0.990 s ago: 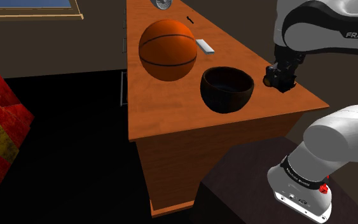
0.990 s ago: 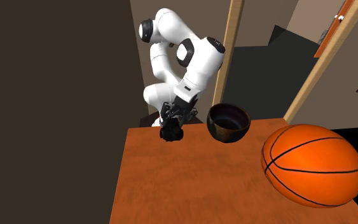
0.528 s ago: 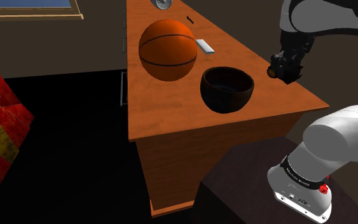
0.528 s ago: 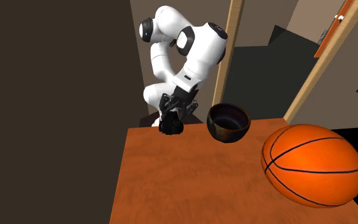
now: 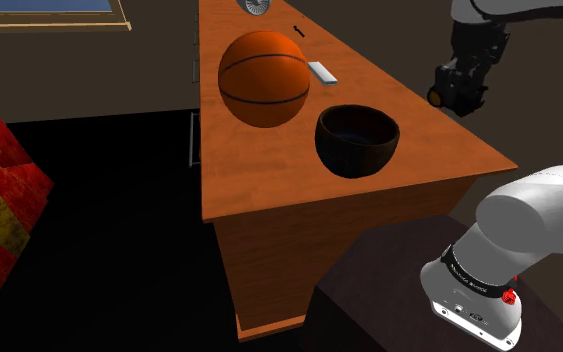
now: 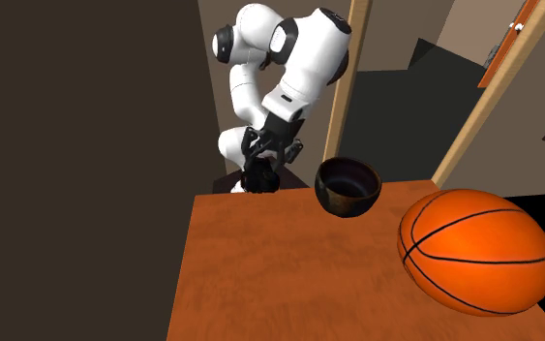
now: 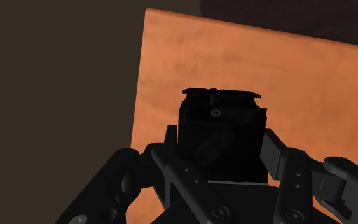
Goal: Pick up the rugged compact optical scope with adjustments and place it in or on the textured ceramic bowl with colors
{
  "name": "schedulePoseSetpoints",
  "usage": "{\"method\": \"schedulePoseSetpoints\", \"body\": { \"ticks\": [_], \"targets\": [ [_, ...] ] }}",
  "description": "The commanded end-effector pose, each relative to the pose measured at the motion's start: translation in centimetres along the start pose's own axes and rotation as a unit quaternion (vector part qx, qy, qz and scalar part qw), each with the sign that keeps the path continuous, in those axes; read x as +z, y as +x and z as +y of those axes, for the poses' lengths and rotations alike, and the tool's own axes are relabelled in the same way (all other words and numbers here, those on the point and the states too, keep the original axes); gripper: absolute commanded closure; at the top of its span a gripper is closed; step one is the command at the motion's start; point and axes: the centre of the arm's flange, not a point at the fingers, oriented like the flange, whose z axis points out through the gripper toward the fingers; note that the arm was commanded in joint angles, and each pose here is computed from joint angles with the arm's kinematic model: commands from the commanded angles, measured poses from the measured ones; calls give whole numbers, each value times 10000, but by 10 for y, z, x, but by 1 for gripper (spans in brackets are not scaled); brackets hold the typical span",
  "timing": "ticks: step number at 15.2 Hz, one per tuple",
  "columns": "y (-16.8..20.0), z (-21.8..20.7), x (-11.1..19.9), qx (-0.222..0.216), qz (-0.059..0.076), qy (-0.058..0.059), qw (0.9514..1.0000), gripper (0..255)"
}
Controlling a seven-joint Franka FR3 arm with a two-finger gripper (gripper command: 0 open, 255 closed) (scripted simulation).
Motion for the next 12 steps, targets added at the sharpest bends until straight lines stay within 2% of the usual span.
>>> {"method": "schedulePoseSetpoints", "body": {
  "ticks": [1,11,12],
  "targets": [
    [0,5,-10,0,1,-1,10000,255],
    [-1,26,-57,0,1,-1,10000,255],
    [0,14,-63,0,1,-1,10000,255]
  ]
}}
